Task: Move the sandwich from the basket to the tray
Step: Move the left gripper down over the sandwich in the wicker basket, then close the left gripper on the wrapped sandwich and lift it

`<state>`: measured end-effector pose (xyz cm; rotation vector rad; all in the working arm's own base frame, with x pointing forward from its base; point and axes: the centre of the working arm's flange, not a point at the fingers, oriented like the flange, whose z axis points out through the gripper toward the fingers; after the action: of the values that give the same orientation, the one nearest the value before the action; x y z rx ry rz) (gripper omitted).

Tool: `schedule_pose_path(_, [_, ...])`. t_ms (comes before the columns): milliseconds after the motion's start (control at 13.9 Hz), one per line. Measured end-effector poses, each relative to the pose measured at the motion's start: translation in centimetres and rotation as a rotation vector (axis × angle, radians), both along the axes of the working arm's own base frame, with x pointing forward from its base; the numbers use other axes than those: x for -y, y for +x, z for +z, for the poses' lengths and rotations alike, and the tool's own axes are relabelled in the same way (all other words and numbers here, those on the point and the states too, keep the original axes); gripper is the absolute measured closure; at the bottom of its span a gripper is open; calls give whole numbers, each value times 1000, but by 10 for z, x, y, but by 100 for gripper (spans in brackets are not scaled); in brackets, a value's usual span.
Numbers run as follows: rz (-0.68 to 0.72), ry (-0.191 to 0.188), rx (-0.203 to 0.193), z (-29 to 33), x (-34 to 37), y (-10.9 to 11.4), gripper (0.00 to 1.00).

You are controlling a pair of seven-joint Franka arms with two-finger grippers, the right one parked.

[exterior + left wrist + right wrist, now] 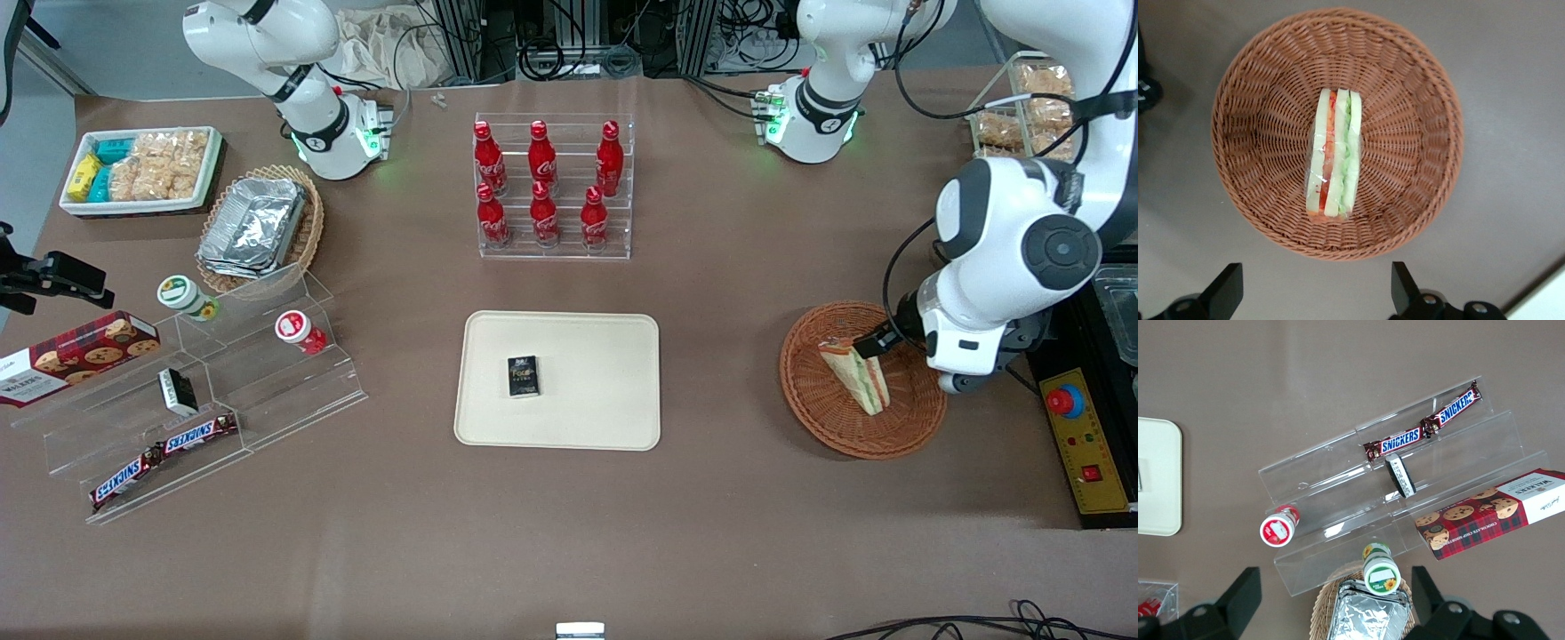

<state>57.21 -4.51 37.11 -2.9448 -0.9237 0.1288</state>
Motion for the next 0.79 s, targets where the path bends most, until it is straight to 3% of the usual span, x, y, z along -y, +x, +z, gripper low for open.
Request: schedule_pose_path(793, [43,-11,33,-92,-9,16,0])
